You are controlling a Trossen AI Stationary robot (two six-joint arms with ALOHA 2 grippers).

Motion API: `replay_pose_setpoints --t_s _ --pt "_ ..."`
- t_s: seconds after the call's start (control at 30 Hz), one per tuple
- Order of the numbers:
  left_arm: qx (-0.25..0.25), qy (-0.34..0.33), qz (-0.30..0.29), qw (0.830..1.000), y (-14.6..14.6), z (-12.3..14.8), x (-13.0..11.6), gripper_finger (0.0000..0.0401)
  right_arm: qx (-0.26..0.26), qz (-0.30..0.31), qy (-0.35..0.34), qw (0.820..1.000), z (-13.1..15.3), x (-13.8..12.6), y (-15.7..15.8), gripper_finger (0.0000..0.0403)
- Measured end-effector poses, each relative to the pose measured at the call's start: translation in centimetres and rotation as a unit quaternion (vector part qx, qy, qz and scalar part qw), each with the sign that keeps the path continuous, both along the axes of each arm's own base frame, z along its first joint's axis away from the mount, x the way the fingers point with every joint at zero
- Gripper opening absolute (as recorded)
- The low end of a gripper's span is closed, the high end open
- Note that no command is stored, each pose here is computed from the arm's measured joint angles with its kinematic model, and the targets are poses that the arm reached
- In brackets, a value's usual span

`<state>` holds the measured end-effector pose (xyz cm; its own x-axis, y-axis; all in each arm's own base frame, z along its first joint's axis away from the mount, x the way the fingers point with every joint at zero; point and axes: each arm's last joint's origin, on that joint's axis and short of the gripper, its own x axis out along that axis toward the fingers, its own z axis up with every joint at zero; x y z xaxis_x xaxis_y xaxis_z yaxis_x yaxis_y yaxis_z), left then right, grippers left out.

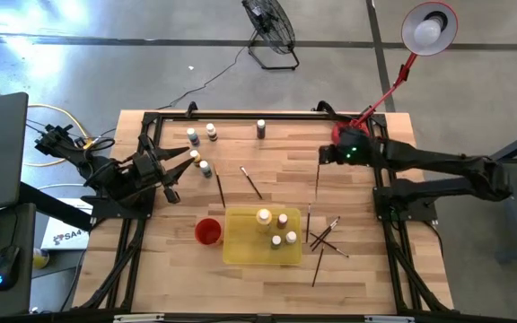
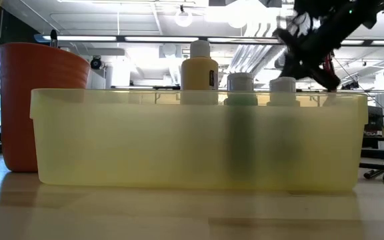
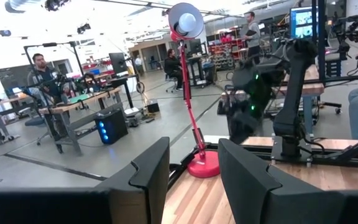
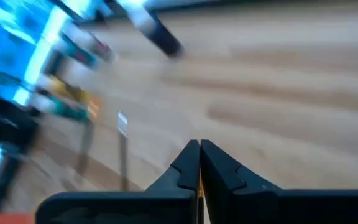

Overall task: Pick & Place Paint Supplies
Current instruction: Put the golden paintbrush into the orange cup

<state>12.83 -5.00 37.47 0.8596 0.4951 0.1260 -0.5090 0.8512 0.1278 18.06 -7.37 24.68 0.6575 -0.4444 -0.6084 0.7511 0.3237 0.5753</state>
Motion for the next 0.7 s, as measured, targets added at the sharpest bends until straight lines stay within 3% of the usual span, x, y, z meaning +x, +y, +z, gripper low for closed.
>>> replay_pose_setpoints --t_s 0.3,0.7 --pt "-0.041 -0.023 -0.005 0.999 0.0 0.0 0.0 0.0136 -0.111 0.026 -0.177 0.978 4.3 0.7 -0.2 0.0003" --pt "-0.151 -0.048 -0.077 0.984 -0.1 -0.9 -0.2 0.0136 -0.176 0.093 -0.241 0.950 6.0 1.7 1.8 0.0003"
